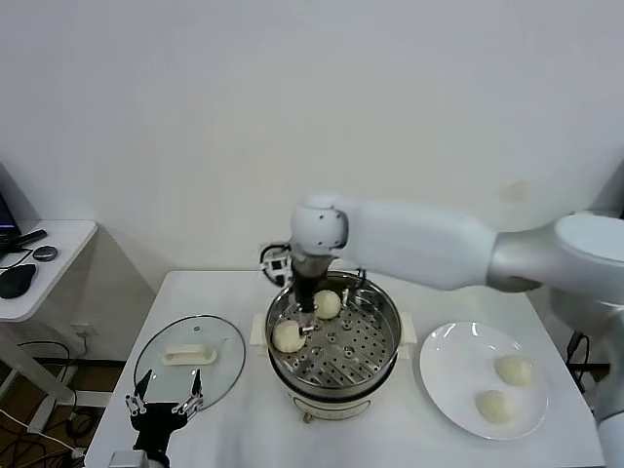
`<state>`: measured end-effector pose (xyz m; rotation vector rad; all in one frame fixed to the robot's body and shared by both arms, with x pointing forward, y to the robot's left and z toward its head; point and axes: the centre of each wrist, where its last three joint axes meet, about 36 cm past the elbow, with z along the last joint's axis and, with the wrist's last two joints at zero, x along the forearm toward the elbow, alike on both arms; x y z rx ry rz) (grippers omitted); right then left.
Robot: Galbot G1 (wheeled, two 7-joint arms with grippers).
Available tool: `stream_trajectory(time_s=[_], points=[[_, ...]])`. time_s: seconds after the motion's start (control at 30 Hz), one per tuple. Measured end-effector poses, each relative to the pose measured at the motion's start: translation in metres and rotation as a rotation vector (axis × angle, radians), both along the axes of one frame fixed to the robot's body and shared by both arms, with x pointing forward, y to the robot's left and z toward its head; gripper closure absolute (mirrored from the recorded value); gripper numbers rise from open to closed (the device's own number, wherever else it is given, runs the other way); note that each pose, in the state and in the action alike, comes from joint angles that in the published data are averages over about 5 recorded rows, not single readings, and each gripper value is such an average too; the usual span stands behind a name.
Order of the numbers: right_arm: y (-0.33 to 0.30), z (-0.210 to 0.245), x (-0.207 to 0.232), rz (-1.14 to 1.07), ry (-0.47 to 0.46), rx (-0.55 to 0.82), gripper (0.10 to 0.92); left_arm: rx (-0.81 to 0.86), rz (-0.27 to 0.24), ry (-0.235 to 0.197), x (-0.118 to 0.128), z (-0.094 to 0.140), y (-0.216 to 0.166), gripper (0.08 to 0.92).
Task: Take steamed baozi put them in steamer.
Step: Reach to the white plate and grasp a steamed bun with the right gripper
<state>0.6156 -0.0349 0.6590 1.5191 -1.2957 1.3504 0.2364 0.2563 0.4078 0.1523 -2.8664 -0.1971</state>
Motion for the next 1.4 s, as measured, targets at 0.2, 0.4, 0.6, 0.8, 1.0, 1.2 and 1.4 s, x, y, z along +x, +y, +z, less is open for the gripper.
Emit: stream_trajectory(time_s=[0.2, 0.4, 0.6, 0.8, 1.0, 1.2, 1.4], points=[[-0.082, 0.051, -0.004, -0.047, -0.049, 0.028, 0.2, 0.0, -0.006, 0.004, 0.001, 0.0, 0.002, 0.177], [-0.175, 0.063, -0.019, -0.099, -0.065, 0.001, 0.2, -0.015, -0.005, 0.016, 0.001, -0.001, 0.002, 0.177], [-0.25, 0.031, -0.045, -0.126, -0.055, -0.051, 0.2, -0.017, -0.006, 0.029, -0.002, -0.003, 0.002, 0.177], [-0.305, -0.018, -0.069, -0.152, -0.036, -0.092, 0.2, -0.018, -0.001, 0.04, -0.008, 0.0, 0.003, 0.177], [-0.338, -0.066, -0.083, -0.159, 0.008, -0.133, 0.2, -0.022, -0.002, 0.056, -0.015, 0.0, 0.0, 0.177], [-0.362, -0.101, -0.094, -0.154, 0.054, -0.173, 0.2, -0.023, 0.002, 0.074, -0.02, -0.004, 0.0, 0.177], [-0.373, -0.12, -0.1, -0.146, 0.076, -0.203, 0.2, -0.031, 0.003, 0.086, -0.018, -0.008, 0.0, 0.177]])
